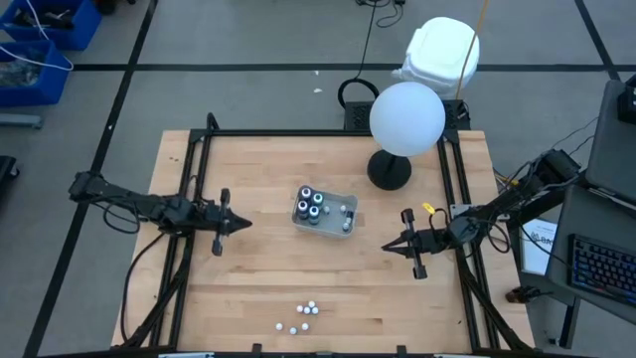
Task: Pick & Place food coloring
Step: Put the small red food coloring bottle into the gray bin
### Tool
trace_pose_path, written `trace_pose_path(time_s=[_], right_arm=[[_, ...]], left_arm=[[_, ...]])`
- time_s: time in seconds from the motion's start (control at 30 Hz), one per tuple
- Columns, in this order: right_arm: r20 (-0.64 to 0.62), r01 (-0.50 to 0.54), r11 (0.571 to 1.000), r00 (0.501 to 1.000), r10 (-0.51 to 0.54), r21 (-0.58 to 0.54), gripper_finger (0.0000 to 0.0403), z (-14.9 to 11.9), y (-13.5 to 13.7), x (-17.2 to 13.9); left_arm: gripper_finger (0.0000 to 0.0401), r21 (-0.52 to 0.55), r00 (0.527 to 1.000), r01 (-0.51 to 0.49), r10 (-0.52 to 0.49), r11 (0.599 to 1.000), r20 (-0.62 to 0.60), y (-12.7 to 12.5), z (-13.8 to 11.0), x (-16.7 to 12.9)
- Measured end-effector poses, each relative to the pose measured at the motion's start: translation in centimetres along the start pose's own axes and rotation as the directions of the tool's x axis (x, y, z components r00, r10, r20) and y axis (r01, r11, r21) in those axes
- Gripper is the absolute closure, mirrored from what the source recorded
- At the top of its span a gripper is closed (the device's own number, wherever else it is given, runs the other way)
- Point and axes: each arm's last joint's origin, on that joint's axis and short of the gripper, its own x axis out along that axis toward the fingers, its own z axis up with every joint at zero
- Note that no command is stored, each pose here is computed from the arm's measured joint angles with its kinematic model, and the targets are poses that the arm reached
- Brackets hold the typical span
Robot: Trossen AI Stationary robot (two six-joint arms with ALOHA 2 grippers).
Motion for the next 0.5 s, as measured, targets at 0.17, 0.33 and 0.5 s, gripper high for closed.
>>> trace_pose_path(time_s=[0.17,0.33,0.5], right_arm=[[-0.033,0.025,0.999,0.999,-0.026,-0.046,0.0403,1.0,0.5,2.0],[-0.091,0.02,0.995,0.995,-0.028,-0.097,0.0403,2.0,1.6,5.6],[-0.223,0.004,0.997,0.975,-0.021,-0.079,0.0403,2.2,3.1,9.5]], left_arm=[[0.0392,-0.004,1.0,0.007,-0.007,1.0,0.003,0.0,0.2,0.0],[0.0392,-0.008,1.0,0.008,-0.008,1.0,0.0,0.0,0.1,0.0],[0.0391,-0.01,1.0,0.009,-0.009,1.0,-0.003,0.0,0.1,0.0]])
